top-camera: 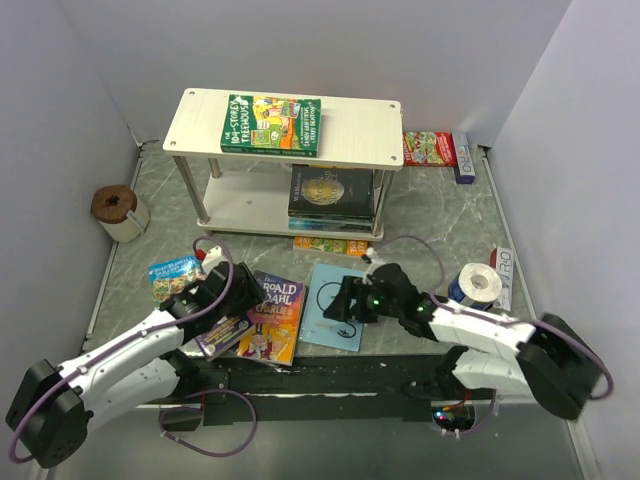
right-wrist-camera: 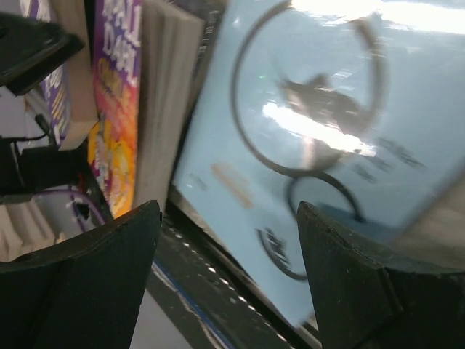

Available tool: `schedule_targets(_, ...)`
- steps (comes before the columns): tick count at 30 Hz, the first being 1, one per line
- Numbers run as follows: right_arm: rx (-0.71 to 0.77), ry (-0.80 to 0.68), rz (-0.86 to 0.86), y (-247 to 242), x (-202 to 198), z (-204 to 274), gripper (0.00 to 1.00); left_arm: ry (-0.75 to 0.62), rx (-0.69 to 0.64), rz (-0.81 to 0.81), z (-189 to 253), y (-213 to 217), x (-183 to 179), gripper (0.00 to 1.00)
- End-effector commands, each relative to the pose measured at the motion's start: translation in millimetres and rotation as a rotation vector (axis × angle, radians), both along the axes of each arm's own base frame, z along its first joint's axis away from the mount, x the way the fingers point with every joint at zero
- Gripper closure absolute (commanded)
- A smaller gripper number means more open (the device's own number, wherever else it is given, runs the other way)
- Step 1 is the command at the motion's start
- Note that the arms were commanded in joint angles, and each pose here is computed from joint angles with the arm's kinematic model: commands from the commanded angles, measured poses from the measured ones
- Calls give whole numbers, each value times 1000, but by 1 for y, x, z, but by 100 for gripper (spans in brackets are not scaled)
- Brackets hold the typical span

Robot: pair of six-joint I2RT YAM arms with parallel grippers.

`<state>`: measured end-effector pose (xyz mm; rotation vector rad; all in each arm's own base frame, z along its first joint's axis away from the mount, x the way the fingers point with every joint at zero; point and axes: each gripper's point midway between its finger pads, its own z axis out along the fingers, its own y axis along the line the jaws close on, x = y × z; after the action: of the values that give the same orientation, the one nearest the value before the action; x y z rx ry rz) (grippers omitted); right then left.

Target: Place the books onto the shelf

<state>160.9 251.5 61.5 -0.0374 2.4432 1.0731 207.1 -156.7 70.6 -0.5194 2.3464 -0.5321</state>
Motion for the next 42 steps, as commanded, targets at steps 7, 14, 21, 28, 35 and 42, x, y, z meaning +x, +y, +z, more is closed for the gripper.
schedule_targets(7,160,32,97,74,15,25,17,139,8,29,-52,2,-17,50)
schedule_targets(14,160,103,153,101,8,10,16,191,3,8,-71,-1,-26,53)
schedule_targets(21,115,178,166,111,1,-17,18,181,-11,-6,-70,-3,-26,55)
schedule_targets(28,111,149,142,104,3,-13,69,177,-19,-17,-66,-5,-27,52)
schedule_targets(35,65,62,167,83,-2,20,100,39,5,-27,-23,-1,-8,31)
schedule_targets(42,154,4,372,61,-20,73,100,-168,-218,-250,41,-44,-6,1)
